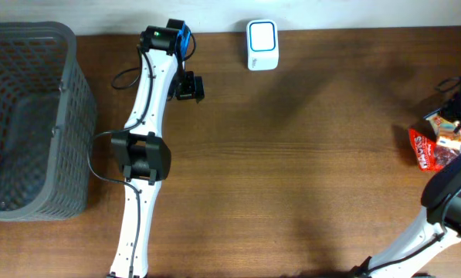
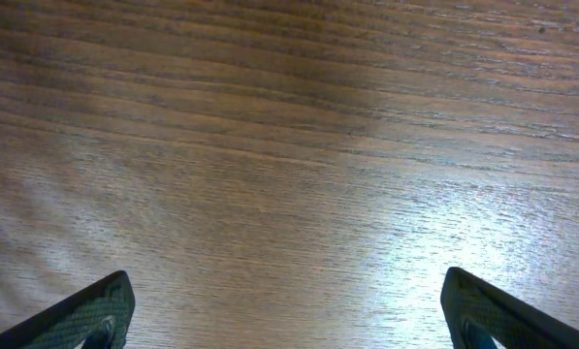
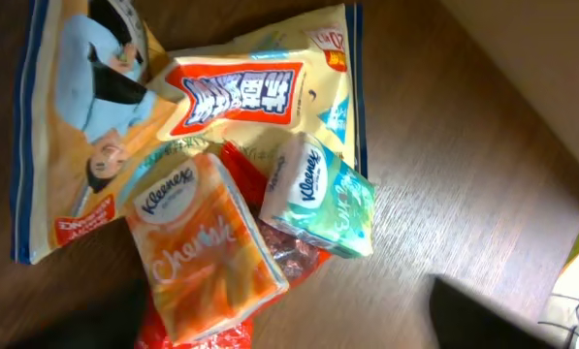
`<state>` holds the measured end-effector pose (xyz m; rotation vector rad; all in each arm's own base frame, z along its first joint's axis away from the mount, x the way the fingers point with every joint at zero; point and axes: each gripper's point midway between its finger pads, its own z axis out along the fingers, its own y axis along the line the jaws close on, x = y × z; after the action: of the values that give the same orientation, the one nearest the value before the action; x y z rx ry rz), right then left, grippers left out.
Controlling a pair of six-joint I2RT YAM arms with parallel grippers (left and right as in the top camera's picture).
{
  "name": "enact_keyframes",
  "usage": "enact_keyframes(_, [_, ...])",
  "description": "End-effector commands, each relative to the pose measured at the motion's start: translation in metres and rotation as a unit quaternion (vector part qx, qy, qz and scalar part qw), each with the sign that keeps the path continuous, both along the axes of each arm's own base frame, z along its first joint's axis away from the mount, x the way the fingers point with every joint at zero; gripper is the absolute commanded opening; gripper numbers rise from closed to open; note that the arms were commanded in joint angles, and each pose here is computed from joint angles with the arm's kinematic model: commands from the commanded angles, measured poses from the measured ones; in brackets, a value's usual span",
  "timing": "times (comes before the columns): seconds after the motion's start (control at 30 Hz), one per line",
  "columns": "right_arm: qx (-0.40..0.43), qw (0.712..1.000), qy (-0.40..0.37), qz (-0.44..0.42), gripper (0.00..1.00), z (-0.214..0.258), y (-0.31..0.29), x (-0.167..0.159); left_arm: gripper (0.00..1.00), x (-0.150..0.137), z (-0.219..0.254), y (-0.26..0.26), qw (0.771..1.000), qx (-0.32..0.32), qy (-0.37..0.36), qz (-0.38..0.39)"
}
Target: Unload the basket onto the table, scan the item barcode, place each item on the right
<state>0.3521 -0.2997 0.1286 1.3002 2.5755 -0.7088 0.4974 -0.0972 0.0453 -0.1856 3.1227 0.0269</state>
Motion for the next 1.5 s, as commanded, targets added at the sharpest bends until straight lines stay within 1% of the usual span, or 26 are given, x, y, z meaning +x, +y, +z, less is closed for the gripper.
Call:
enact_keyframes(0.0, [-0.005, 0.998, -0.062, -0.01, 0.98, 0.038, 0.009, 0.003, 0.99, 0.004, 0.008, 0.005, 1.0, 0.004, -0.013, 0.005])
enact_keyframes(0.07, [-0.005, 0.991, -0.134, -0.016, 0.98, 0.083, 0.022, 0.002, 0.99, 0.004, 0.008, 0.005, 1.0, 0.004, -0.013, 0.005])
enact_keyframes(0.1, [0.004, 0.987, -0.163, -0.006, 0.98, 0.103, 0.033, -0.001, 0.99, 0.004, 0.008, 0.005, 1.0, 0.004, -0.013, 0.005])
enact_keyframes(0.17, [0.027, 0.976, -0.214, 0.014, 0.98, 0.145, 0.062, -0.017, 0.99, 0.004, 0.008, 0.005, 1.0, 0.004, -0.013, 0.005])
enact_keyframes(0.2, [0.044, 0.97, -0.236, 0.026, 0.98, 0.164, 0.081, -0.03, 0.99, 0.004, 0.008, 0.005, 1.0, 0.004, -0.013, 0.005])
enact_keyframes(0.27, [0.075, 0.962, -0.255, 0.066, 0.98, 0.187, 0.118, -0.051, 0.99, 0.004, 0.008, 0.005, 1.0, 0.004, -0.013, 0.004])
enact_keyframes(0.3, [0.089, 0.956, -0.253, 0.118, 0.98, 0.194, 0.147, -0.064, 0.99, 0.004, 0.008, 0.005, 1.0, 0.004, -0.013, 0.005])
enact_keyframes(0.37, [0.095, 0.95, -0.249, 0.165, 0.98, 0.195, 0.179, -0.084, 0.99, 0.004, 0.008, 0.005, 1.0, 0.004, -0.013, 0.005])
enact_keyframes(0.43, [0.095, 0.935, -0.268, 0.214, 0.98, 0.19, 0.219, -0.114, 0.99, 0.004, 0.008, 0.005, 1.0, 0.004, -0.013, 0.005])
enact_keyframes(0.5, [0.111, 0.923, -0.289, 0.23, 0.98, 0.181, 0.245, -0.141, 0.99, 0.004, 0.008, 0.005, 1.0, 0.004, -0.013, 0.005])
enact_keyframes(0.53, [0.153, 0.914, -0.286, 0.245, 0.98, 0.163, 0.271, -0.174, 0.99, 0.004, 0.008, 0.005, 1.0, 0.004, -0.013, 0.005])
enact_keyframes(0.63, [0.164, 0.917, -0.271, 0.242, 0.98, 0.148, 0.281, -0.211, 0.99, 0.004, 0.008, 0.005, 1.0, 0.004, -0.013, 0.005])
enact_keyframes(0.7, [0.167, 0.919, -0.266, 0.24, 0.98, 0.145, 0.286, -0.23, 0.99, 0.004, 0.008, 0.005, 1.0, 0.004, -0.013, 0.005])
enact_keyframes(0.9, [0.173, 0.92, -0.258, 0.241, 0.98, 0.142, 0.288, -0.237, 0.99, 0.004, 0.008, 0.005, 1.0, 0.004, -0.013, 0.005])
enact_keyframes(1.0, [0.185, 0.906, -0.271, 0.268, 0.98, 0.146, 0.297, -0.229, 0.99, 0.004, 0.008, 0.005, 1.0, 0.004, -0.013, 0.004])
enact_keyframes(1.03, [0.175, 0.894, -0.287, 0.295, 0.98, 0.152, 0.3, -0.222, 0.99, 0.004, 0.008, 0.005, 1.0, 0.004, -0.013, 0.005])
enact_keyframes(1.07, [0.158, 0.876, -0.309, 0.336, 0.98, 0.159, 0.304, -0.216, 0.99, 0.004, 0.008, 0.005, 1.0, 0.004, -0.013, 0.005])
enact_keyframes(1.13, [0.144, 0.849, -0.342, 0.376, 0.98, 0.161, 0.312, -0.214, 0.99, 0.004, 0.008, 0.005, 1.0, 0.004, -0.013, 0.005])
enact_keyframes(1.3, [0.1, 0.803, -0.431, 0.399, 0.98, 0.141, 0.315, -0.21, 0.99, 0.004, 0.008, 0.005, 1.0, 0.004, -0.013, 0.005])
enact_keyframes(1.47, [0.052, 0.741, -0.523, 0.418, 0.98, 0.112, 0.317, -0.188, 0.99, 0.004, 0.008, 0.005, 1.0, 0.004, -0.013, 0.005])
